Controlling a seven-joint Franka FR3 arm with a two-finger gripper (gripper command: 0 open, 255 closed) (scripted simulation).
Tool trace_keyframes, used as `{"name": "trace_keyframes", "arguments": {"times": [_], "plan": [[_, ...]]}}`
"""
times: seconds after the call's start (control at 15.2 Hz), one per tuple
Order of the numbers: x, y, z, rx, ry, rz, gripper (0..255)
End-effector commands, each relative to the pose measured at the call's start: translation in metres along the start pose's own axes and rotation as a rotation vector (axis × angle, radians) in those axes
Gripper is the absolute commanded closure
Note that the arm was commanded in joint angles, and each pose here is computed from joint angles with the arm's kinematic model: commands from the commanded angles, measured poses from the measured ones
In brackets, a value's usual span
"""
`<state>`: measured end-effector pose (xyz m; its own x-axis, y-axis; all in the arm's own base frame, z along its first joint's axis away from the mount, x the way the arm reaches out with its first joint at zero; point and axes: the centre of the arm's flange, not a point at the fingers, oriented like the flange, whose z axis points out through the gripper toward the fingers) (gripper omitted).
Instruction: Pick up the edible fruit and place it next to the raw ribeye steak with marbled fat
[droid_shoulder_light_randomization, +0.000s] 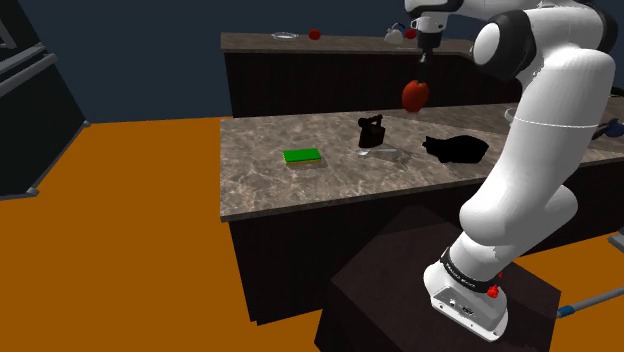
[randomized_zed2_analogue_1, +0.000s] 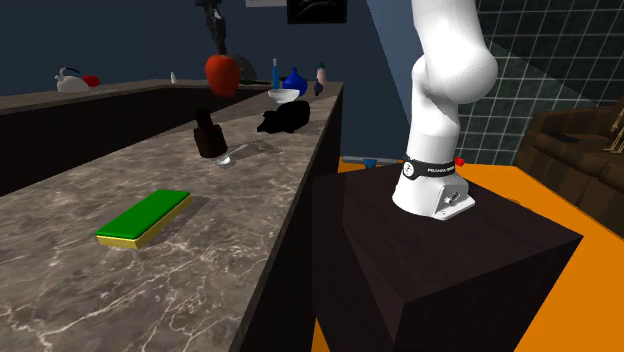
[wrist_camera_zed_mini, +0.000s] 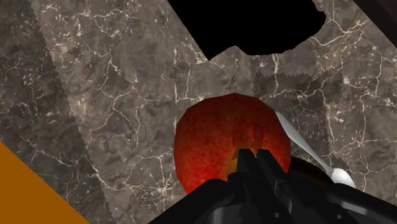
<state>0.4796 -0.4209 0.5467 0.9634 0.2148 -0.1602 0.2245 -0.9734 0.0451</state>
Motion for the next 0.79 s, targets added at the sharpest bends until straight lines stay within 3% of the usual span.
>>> {"name": "trace_keyframes", "arguments": {"times": [0.0, 0.73], "plan": [[0.001, -0.001, 0.010, -0.001, 0.001, 0.000, 255], [0.010, -0.004, 0.067, -0.001, 0.001, 0.000, 255]]}}
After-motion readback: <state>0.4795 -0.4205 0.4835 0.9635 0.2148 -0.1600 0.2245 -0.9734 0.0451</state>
